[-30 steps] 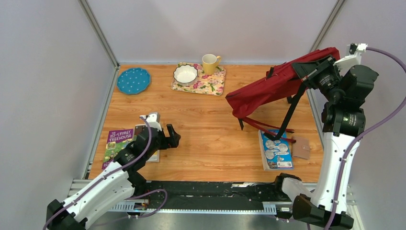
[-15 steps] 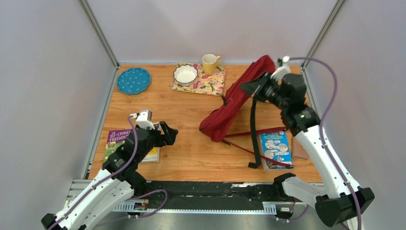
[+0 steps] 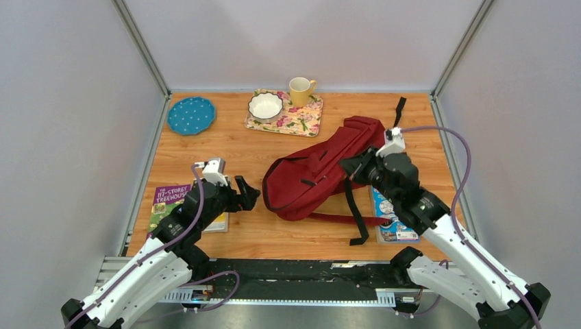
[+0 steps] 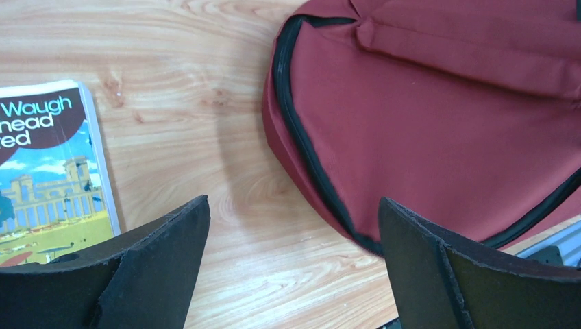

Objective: Pack the student bag
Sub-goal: Place the student bag at the center of the board.

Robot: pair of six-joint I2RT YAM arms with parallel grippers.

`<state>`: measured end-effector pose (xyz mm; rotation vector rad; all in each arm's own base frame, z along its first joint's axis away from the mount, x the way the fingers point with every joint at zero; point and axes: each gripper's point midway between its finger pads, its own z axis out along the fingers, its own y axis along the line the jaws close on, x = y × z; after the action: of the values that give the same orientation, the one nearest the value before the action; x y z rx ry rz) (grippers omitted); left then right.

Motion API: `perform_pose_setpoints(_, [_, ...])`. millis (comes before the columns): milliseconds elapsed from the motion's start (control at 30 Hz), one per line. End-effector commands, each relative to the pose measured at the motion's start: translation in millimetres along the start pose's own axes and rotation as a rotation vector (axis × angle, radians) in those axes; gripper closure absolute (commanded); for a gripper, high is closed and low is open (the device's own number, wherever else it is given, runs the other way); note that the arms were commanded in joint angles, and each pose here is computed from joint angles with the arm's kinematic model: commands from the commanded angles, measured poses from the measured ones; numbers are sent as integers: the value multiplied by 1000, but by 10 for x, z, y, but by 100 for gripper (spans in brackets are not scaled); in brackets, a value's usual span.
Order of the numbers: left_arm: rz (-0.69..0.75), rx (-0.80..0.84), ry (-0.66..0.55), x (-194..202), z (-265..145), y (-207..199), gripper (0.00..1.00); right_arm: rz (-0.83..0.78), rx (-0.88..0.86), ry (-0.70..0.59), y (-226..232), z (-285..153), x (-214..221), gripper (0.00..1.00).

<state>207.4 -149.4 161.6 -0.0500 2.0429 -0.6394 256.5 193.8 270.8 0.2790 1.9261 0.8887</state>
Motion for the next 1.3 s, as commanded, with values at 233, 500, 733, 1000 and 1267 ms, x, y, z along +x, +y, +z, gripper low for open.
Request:
perform_pose_setpoints(233, [-10, 18, 49, 205, 48, 37, 1, 94, 147, 289, -845, -108, 1640, 100])
perform_pose_setpoints(500, [-7, 172, 123, 344, 60, -235, 1, 96, 224, 330, -1063, -94, 1999, 43])
perform_pose_setpoints(733, [106, 258, 133, 295, -21, -463, 1, 87, 188, 310, -999, -270, 1836, 20])
perform_pose_setpoints(1000, [68, -136, 216, 473, -41, 189, 1, 93, 220, 262, -1125, -378, 1689, 7])
perform_pose_setpoints(1267, [-14, -338, 321, -90, -459, -1, 1, 148, 279, 366, -707, -508, 1440, 5])
